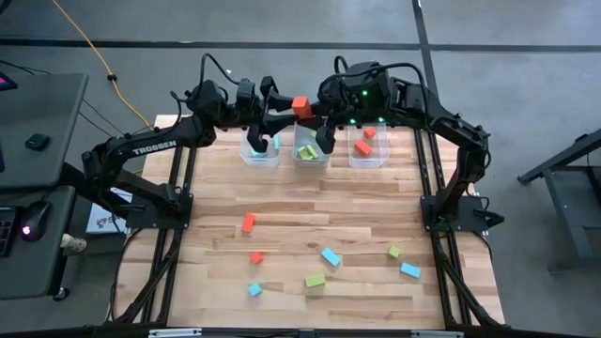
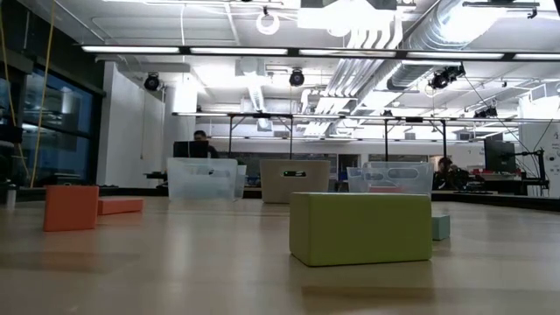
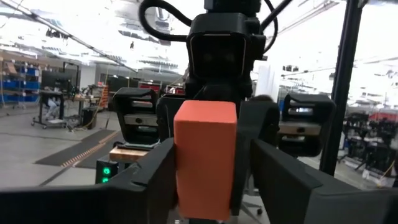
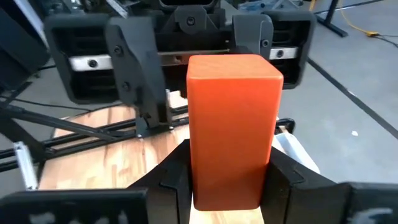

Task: Sort & place blocks by color
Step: Put the orange block into the right transparent bin

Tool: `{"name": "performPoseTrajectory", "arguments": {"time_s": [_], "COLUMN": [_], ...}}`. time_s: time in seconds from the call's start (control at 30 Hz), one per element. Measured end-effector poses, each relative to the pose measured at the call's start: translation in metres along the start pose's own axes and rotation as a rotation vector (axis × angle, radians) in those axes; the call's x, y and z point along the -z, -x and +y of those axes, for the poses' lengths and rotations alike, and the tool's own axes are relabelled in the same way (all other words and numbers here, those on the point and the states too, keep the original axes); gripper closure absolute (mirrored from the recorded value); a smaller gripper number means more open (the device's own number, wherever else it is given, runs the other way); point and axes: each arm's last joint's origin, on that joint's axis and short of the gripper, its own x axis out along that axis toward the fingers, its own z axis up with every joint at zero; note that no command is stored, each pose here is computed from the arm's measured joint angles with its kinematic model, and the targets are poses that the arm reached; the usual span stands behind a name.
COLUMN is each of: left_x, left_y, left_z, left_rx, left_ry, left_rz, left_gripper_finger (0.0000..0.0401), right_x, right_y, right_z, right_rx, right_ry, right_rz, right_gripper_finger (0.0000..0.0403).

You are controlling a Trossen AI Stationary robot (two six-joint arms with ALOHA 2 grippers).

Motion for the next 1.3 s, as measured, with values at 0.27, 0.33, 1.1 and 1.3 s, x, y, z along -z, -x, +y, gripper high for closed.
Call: {"name": "performPoseTrajectory", "arguments": {"time_s": [0.27, 0.33, 1.1, 1.3], "left_x": [-0.007, -0.008, 0.011, 0.022], "left_y": [0.008, 0.011, 0.034, 0.039], "left_z": [0.010, 0.014, 0.025, 0.025], "left_rx": [-0.014, -0.023, -0.118, -0.131], "left_ry": [0.043, 0.041, 0.072, 0.080], "left_rz": [-0.006, -0.005, 0.322, 0.428], "left_gripper_finger": [0.0180, 0.0179, 0.0178, 0.0178], "right_x": [0.005, 0.007, 0.081, 0.120], "right_y": [0.005, 0.008, -0.011, -0.030], "right_z": [-0.009, -0.014, -0.086, -0.108], "right_rx": [0.109, 0.151, 0.562, 0.617], "right_ry": [-0.002, -0.005, -0.148, -0.225], "right_rz": [0.057, 0.074, 0.596, 0.738], "right_gripper_finger": [0.0293, 0.0293, 0.0293, 0.0293]}}
